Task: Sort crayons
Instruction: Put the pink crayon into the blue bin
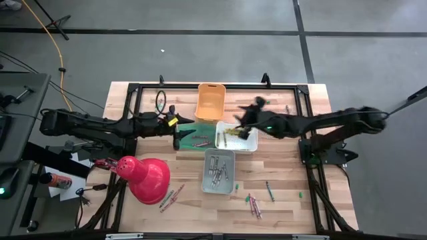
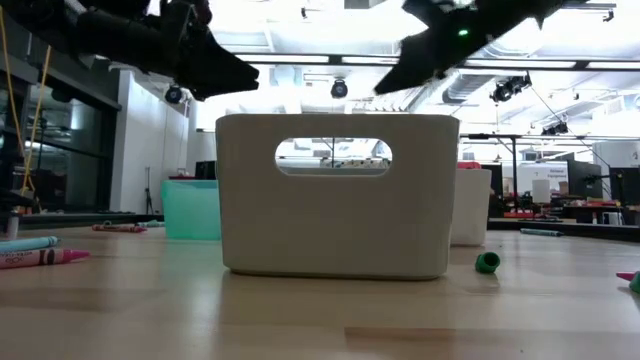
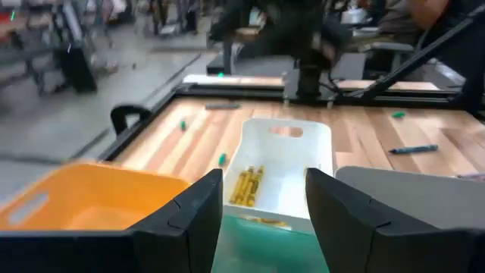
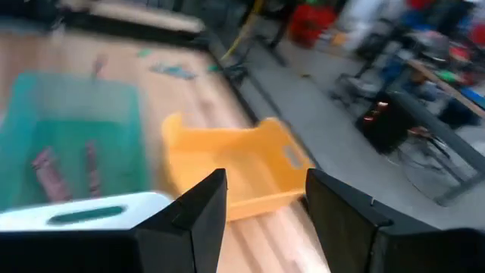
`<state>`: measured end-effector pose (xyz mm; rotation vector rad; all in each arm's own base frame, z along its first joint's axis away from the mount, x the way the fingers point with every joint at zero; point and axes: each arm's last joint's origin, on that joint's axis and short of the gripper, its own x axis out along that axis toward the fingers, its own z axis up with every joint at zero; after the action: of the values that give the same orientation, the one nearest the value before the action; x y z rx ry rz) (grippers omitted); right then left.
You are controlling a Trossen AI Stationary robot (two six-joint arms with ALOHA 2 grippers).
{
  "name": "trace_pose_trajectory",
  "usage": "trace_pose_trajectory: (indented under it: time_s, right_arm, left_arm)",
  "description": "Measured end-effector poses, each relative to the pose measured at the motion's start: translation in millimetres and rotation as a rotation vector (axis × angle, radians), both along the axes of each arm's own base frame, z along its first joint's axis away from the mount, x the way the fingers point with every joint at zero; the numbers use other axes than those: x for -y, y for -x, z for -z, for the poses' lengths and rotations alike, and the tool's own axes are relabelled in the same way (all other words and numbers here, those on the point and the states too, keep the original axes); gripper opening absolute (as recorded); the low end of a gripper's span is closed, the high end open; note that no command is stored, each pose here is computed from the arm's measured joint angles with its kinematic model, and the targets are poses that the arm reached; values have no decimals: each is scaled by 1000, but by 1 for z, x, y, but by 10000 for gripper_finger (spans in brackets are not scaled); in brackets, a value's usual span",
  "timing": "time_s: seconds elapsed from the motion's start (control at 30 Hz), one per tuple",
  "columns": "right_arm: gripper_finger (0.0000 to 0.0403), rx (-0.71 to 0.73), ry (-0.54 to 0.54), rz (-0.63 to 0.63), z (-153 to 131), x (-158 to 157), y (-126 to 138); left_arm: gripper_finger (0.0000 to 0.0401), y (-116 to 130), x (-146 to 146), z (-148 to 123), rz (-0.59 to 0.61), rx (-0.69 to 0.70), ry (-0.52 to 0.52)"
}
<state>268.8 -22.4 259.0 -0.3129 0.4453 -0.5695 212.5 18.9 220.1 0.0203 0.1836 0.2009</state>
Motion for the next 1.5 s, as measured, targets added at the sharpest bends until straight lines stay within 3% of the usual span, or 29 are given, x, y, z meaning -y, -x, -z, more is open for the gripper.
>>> trace_pose_trajectory:
  time_s: [0.1, 0.2, 0.43, 0.6, 0.73, 0.97, 1.2, 1.5]
  right_arm:
    - [177, 125, -27, 50, -6, 0, 29]
    - [177, 232, -82, 37, -15, 0, 50]
    - [177, 350, -198, -22, -25, -3, 69]
    - [177, 301, -311, -67, -17, -5, 70]
    - [177, 285, -432, -46, -10, -7, 71]
    - [177, 303, -548, -68, -7, -21, 71]
    - [177, 284, -535, -124, -3, -41, 64]
    - [177, 276, -524, -121, -1, -45, 62]
  left_arm:
    - [177, -11, 8, -3, -41, -91, 78]
    - [177, -27, 19, -7, -43, -280, 163]
    - [177, -58, 53, -28, -17, -714, 457]
    - [177, -73, 89, -39, -4, -785, 583]
    - [177, -77, 116, -26, -54, -859, 657]
    - [177, -72, 154, 12, -148, -1023, 617]
    - [177, -70, 176, 42, -225, -1089, 575]
    - [177, -67, 191, 70, -305, -1140, 543]
